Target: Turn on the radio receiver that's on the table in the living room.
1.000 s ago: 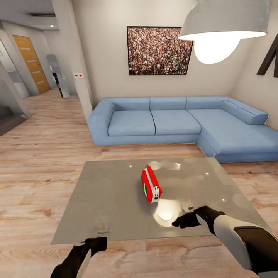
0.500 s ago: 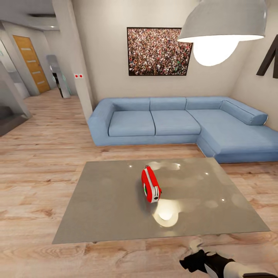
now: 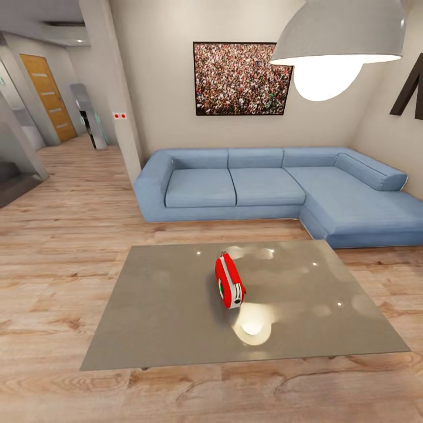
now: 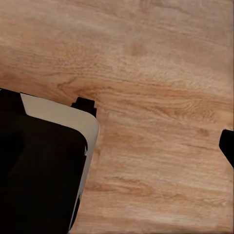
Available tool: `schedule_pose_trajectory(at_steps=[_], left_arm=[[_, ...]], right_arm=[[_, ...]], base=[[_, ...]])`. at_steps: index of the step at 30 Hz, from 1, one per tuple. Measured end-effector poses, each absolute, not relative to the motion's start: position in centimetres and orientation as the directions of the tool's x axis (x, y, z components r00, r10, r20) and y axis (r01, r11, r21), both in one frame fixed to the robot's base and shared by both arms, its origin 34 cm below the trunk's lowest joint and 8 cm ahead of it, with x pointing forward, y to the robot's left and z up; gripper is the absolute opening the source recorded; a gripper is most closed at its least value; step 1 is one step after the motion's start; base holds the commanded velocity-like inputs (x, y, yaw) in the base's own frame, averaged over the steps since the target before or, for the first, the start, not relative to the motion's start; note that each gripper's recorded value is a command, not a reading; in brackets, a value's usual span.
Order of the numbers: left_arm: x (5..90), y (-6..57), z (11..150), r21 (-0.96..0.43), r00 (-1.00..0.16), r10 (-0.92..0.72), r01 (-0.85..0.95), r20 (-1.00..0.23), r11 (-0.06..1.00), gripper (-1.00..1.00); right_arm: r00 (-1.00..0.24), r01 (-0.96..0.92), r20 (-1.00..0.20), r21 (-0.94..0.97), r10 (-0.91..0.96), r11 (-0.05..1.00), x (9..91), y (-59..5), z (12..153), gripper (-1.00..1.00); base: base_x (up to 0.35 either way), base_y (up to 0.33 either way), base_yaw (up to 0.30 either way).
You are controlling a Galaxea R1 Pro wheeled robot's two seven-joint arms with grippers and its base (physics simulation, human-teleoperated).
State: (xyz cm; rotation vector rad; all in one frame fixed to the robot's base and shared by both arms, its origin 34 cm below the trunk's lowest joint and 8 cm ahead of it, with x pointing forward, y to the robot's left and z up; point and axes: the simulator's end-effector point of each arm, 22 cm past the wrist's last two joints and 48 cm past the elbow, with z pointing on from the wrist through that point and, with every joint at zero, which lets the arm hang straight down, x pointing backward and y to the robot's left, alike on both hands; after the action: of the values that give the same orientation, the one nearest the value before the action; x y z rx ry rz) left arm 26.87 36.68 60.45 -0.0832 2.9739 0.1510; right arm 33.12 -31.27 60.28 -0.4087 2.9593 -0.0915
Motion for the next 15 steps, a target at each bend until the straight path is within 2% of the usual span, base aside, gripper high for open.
schedule_pose_trajectory(at_steps=[15], left_arm=[[26.4,33.7,60.0,0.055,-0.987,-0.051,-0.060,-0.154,0.997,-1.00]], right_arm=[[-0.953,-0.268,-0.126,-0.070,-0.275,0.961,32.2,-30.9,60.1,1.00]], base=[[0.000,0.000,0.000]])
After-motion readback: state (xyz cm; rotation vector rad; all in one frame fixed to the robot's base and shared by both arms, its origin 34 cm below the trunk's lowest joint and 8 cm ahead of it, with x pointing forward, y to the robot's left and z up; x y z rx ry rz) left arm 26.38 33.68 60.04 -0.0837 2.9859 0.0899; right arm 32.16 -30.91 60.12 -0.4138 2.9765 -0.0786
